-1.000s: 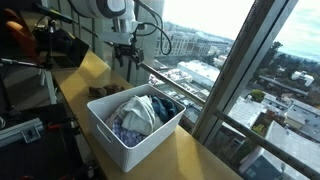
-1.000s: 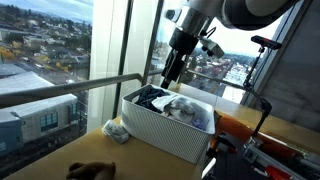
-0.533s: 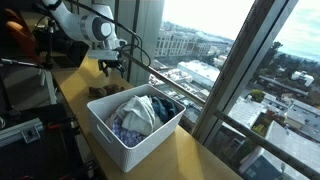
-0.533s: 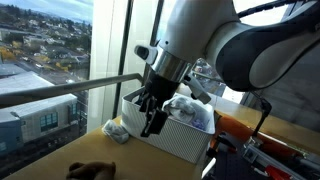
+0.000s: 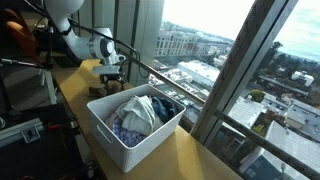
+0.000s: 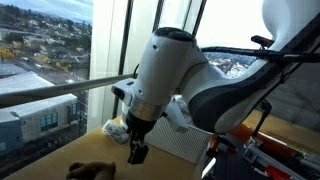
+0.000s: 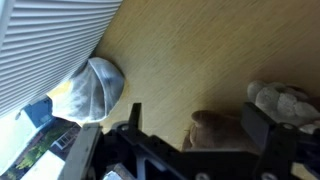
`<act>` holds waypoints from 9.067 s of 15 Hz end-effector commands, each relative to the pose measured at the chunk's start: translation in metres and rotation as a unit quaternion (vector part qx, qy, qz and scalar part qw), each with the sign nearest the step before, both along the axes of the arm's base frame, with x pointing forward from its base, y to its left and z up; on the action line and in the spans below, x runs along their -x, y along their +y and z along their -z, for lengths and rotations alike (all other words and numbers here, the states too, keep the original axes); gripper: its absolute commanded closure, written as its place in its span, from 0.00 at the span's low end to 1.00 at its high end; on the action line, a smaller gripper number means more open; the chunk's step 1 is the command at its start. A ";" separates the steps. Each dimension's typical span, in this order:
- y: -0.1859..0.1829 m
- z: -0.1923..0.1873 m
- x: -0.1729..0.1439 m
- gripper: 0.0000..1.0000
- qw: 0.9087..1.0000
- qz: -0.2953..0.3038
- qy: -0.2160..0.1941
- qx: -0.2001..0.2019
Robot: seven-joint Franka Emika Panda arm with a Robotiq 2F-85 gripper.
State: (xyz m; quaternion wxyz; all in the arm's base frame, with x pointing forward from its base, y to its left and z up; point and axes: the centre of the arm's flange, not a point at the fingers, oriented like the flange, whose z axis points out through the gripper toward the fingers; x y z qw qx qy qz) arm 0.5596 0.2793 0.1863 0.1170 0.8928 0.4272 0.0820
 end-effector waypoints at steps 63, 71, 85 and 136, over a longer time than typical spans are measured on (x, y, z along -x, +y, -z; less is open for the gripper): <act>-0.238 -0.085 -0.055 0.98 0.982 0.171 -0.018 0.078; -0.265 -0.009 -0.023 0.53 0.967 0.236 0.084 0.049; -0.040 -0.122 -0.008 0.00 0.995 0.087 0.000 -0.044; -0.283 -0.085 -0.073 1.00 0.947 0.292 0.049 -0.124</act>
